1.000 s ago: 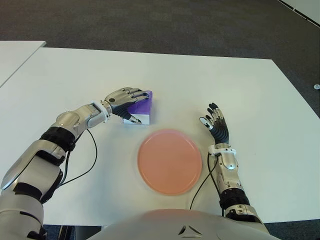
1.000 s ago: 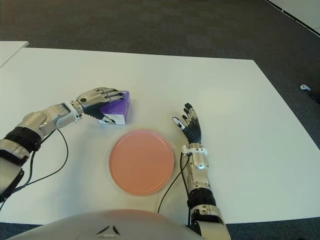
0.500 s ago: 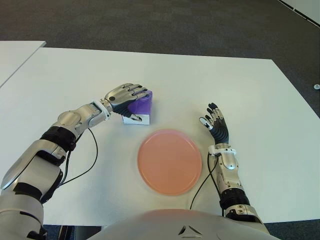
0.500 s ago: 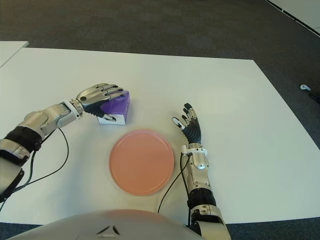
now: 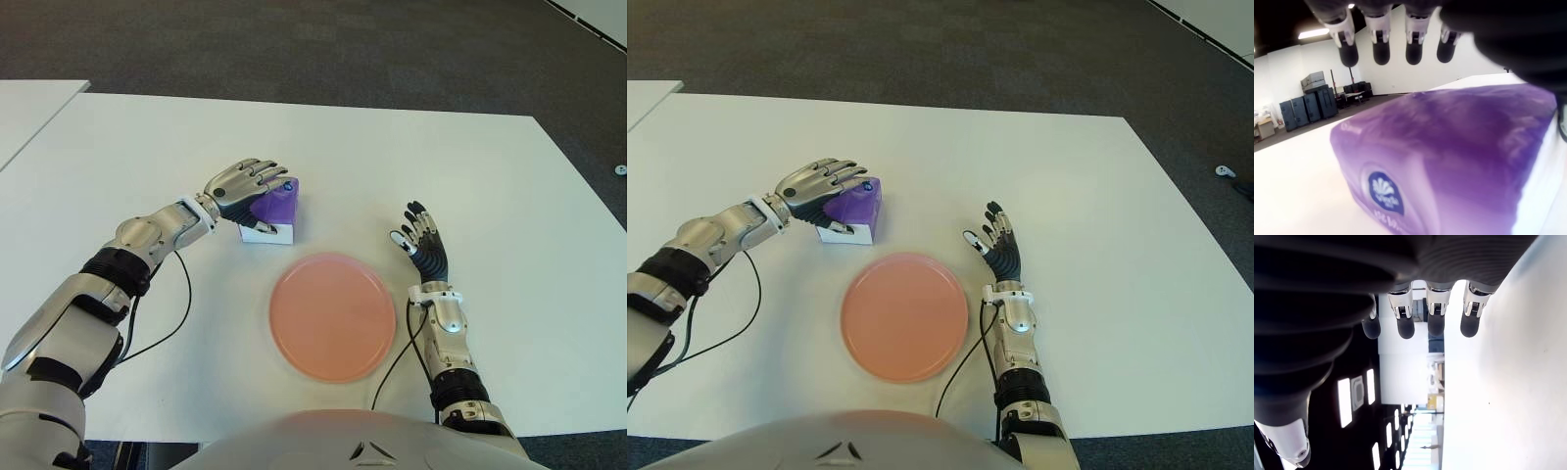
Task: Put the tissue paper into the plate.
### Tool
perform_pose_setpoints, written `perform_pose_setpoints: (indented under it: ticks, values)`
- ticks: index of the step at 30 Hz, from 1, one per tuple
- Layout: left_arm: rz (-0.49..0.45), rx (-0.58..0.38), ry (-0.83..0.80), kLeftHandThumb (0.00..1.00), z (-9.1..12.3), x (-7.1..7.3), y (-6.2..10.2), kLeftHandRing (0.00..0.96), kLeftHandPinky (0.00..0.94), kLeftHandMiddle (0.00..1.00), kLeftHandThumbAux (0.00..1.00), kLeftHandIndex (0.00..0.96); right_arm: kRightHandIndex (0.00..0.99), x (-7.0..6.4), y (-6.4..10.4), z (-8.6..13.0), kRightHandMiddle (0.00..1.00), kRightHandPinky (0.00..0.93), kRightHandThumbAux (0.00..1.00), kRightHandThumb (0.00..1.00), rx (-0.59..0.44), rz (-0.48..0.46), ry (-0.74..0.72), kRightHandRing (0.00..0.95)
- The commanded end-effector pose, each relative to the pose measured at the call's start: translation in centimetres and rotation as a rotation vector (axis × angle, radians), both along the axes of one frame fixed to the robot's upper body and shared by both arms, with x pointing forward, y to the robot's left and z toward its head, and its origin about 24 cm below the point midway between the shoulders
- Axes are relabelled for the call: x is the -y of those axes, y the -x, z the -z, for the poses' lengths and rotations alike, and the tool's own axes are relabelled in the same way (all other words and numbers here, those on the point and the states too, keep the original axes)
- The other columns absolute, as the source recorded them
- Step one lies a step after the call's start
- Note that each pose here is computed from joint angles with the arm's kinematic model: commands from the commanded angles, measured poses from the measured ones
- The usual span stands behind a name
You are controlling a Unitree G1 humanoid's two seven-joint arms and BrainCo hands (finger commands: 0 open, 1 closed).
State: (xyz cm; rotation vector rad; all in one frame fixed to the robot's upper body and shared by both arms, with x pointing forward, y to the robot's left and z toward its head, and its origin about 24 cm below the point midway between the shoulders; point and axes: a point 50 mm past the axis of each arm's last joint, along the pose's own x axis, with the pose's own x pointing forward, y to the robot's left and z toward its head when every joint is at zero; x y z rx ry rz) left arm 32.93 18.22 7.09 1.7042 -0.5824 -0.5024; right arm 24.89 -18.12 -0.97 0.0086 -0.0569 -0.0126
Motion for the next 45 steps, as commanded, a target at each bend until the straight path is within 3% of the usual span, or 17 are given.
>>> perform_pose_setpoints:
  ticks: [1, 11, 45]
  values:
    - [0.004, 0.034, -0.043, 0.0, -0.1, -0.2, -0.2, 0.0, 0.0, 0.0, 0.332, 0.0, 0.0, -0.7, 5.1, 6.1, 0.0, 0.0, 0.643, 0.0, -0.321, 0.01, -0.054, 0.0]
    - [0.004, 0.045, -0.088, 0.0, 0.2, -0.2, -0.3, 0.0, 0.0, 0.0, 0.345, 0.0, 0.0, -0.6, 5.3, 6.0, 0.0, 0.0, 0.643, 0.0, -0.325, 0.015, -0.057, 0.0]
    - [0.021, -0.082, -0.13, 0.0, 2.3, 0.3, -0.4, 0.0, 0.0, 0.0, 0.34, 0.0, 0.0, -0.4, 5.7, 6.0, 0.0, 0.0, 0.646, 0.0, -0.327, 0.013, -0.049, 0.0]
